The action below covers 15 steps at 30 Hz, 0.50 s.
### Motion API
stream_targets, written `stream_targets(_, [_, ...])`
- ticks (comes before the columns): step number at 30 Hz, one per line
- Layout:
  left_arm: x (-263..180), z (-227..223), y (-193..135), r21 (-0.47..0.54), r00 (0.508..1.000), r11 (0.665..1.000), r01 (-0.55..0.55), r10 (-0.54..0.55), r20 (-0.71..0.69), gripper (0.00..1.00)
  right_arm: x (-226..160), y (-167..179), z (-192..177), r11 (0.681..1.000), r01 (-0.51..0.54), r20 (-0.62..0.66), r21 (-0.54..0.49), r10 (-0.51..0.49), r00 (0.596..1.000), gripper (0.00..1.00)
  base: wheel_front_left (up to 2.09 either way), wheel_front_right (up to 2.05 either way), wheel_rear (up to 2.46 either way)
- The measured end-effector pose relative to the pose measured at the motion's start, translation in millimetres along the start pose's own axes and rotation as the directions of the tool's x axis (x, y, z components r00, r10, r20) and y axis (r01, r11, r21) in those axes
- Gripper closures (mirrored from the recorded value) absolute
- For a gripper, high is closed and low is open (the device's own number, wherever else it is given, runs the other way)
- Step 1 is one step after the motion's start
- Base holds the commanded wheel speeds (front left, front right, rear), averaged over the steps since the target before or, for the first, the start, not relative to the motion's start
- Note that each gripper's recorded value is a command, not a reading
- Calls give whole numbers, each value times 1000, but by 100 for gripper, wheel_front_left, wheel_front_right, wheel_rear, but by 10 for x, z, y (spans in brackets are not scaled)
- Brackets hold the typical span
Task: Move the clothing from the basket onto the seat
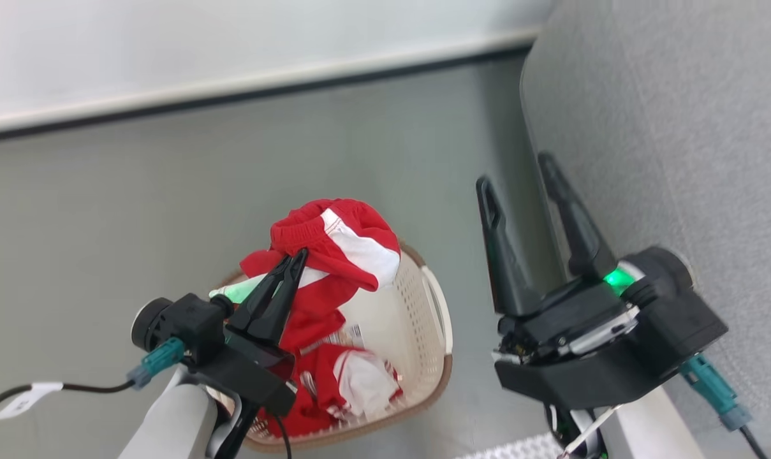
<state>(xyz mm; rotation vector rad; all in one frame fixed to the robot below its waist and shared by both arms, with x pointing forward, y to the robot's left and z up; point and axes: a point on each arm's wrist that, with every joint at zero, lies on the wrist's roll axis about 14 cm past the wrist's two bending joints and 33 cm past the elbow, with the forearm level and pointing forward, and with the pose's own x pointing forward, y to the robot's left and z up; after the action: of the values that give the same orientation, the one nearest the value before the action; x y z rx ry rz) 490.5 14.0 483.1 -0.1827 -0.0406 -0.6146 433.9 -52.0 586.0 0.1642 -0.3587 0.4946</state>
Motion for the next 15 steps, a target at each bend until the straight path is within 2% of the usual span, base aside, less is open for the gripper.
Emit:
stream_targets(9, [-181, 606, -78, 42, 992, 999, -34, 28, 127, 100, -261, 274, 130, 999, -35, -23, 16, 35, 999, 0, 0, 0, 0])
stream_targets(15, [-344, 977, -249, 109, 979, 994, -34, 11, 202, 100, -435, 455, 323, 998, -59, -5, 13, 59, 998, 0, 0, 0, 0])
